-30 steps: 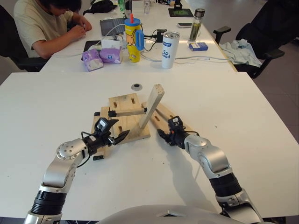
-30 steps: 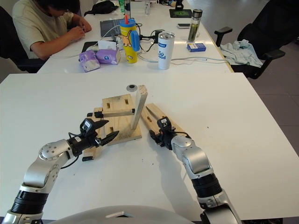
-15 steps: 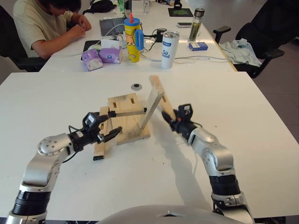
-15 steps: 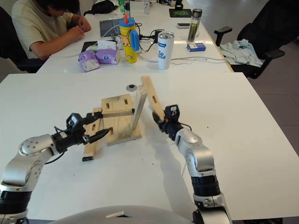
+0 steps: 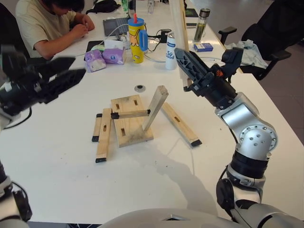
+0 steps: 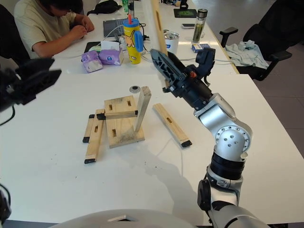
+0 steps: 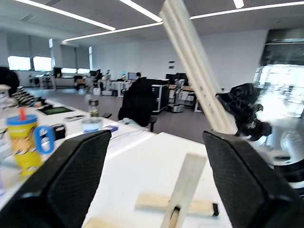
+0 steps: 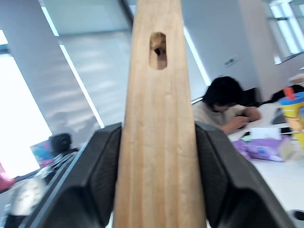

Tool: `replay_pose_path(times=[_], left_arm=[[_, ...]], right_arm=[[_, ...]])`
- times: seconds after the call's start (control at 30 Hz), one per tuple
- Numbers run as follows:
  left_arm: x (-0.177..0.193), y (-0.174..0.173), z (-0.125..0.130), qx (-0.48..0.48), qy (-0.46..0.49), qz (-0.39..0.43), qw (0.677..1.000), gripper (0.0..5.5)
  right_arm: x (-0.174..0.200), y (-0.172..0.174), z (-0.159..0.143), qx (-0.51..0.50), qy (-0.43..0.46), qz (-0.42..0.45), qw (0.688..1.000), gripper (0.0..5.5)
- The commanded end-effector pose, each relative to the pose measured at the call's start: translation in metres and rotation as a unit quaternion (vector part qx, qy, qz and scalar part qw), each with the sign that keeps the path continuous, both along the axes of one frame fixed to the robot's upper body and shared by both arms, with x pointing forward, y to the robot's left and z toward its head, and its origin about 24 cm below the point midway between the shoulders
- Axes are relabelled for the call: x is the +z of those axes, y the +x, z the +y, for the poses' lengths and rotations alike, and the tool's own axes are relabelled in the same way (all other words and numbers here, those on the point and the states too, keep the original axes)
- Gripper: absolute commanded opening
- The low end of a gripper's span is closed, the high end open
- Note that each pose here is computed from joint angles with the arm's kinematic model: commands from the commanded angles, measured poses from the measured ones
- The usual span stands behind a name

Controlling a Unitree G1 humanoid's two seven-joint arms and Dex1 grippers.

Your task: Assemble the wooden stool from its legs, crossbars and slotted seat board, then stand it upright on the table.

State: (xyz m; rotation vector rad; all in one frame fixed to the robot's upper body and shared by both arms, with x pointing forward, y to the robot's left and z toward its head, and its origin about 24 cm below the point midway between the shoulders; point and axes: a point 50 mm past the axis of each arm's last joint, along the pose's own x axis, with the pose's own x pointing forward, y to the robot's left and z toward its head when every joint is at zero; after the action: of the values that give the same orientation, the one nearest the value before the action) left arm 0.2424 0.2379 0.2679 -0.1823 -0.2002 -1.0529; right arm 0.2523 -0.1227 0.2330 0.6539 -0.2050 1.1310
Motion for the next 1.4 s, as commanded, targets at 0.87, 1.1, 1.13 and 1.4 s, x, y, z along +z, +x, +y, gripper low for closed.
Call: replay_pose_path(times=[0.87,1.1,1.13,1.4], left_arm=[[0.016,-0.001,-0.063,-0.249,-0.075,0.115,0.959,3.72],[0.01,-0.003,-0.061,-0.252,-0.057,0.127,0.958,2.68],[0.01,-0.004,-0.06,-0.252,-0.055,0.127,0.958,2.55],[0.002,-0.003,-0.051,-0.226,-0.038,0.139,0.963,2.09]], right_arm=[[-0.017,-0.026,-0.012,0.243,-0.148,-0.013,0.959,2.05],[-0.019,-0.026,-0.014,0.246,-0.156,-0.018,0.956,2.05],[-0.02,-0.026,-0.015,0.248,-0.158,-0.019,0.956,2.05],[-0.02,-0.022,-0.018,0.24,-0.142,-0.003,0.96,2.05]])
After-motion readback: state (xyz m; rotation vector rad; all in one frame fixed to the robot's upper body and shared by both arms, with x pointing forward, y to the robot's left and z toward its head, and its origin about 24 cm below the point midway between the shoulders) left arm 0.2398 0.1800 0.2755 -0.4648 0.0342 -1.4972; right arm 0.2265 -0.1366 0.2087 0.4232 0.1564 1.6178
